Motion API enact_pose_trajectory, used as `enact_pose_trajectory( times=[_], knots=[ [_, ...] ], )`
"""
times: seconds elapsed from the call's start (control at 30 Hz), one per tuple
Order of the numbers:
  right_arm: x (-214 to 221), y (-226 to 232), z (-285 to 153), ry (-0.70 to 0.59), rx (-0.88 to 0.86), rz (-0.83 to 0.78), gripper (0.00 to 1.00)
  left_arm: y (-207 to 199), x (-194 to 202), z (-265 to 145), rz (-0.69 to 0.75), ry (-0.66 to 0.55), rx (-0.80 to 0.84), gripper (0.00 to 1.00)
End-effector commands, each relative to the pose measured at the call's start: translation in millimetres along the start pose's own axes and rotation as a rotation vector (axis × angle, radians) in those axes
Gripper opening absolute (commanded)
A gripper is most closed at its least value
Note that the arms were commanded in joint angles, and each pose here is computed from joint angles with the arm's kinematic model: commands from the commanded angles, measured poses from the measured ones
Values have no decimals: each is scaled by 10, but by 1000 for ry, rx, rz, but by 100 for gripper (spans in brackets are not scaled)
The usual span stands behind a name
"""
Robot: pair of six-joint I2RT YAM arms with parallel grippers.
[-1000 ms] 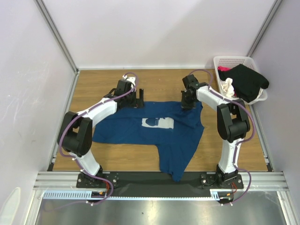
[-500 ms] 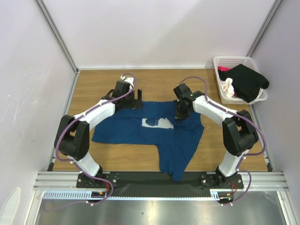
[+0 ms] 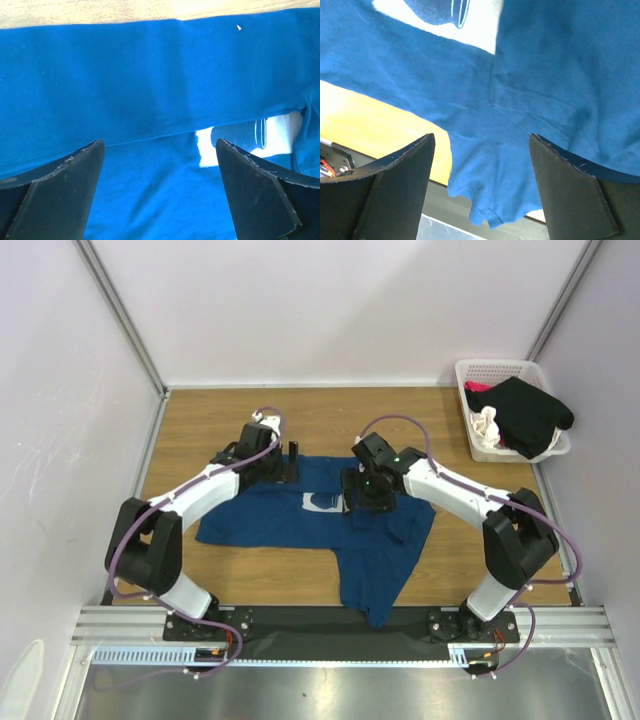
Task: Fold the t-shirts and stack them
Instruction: Fold the tshirt
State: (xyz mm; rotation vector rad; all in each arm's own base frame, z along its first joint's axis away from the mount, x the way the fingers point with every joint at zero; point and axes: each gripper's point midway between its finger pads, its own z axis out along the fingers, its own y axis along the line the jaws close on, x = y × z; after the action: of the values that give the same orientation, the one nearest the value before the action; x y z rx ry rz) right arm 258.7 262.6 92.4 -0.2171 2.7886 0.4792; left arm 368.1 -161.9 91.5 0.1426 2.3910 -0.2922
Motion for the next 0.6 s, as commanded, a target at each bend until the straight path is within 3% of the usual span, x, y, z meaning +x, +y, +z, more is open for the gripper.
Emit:
enact_pose_trajectory(
  times=[0.0, 0.17, 0.33, 0.47, 0.57],
  knots=[
    [-192, -72, -326, -96, 24, 44, 83, -67, -124, -130, 8, -59, 21, 100],
    [-358, -437, -456, -143, 83, 182, 83, 6, -27, -138, -37, -32, -22, 100],
    [-553, -793, -383, -234, 138, 250, 76, 98, 1, -164, -87, -15, -85, 100],
    [-549, -1088, -183, -220, 245, 283, 72, 220, 22, -174, -142, 1, -144, 100],
    [-414, -1250, -51, -160, 282, 339, 65, 136, 22, -196, -164, 5, -90, 100]
  ],
)
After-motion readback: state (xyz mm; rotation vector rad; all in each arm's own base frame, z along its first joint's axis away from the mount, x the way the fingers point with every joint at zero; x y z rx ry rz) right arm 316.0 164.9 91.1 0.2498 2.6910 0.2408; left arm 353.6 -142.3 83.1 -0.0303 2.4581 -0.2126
